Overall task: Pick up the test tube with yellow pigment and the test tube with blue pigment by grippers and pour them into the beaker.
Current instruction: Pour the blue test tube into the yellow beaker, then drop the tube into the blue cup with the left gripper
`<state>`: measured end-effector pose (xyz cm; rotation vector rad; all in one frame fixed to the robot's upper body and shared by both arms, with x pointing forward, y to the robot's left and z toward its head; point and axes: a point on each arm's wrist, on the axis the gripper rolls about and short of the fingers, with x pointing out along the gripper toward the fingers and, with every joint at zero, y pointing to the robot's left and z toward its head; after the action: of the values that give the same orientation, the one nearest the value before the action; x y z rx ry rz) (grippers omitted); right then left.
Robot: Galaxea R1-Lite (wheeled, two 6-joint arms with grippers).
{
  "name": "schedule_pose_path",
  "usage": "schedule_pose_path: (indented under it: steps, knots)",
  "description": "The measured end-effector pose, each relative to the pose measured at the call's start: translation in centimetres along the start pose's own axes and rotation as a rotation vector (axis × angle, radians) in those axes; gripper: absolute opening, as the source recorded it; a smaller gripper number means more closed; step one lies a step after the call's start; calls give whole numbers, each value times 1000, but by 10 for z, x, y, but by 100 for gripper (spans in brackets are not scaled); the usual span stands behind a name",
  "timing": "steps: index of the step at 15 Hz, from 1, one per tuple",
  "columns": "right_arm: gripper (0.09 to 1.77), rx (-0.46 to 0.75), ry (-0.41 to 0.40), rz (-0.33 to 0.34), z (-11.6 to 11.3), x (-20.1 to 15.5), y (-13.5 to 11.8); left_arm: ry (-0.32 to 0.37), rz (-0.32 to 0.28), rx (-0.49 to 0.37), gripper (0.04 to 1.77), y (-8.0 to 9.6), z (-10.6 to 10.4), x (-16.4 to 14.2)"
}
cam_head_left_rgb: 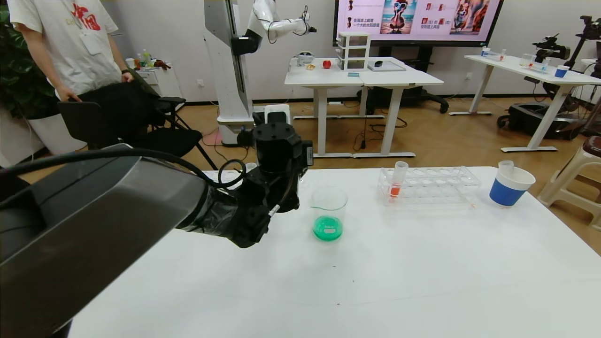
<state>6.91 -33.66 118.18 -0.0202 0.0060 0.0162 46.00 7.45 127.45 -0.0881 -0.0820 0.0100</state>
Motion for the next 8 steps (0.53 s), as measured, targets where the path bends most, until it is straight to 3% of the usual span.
schedule_pose_path:
  steps: [4,6,8]
  knots:
    - [174,0,0,0,0,0,0,9,9,11,51,7,10,2]
    - [174,0,0,0,0,0,0,41,52,42,51,30,18,10]
    - [174,0,0,0,0,0,0,45,82,52,51,65,32,17]
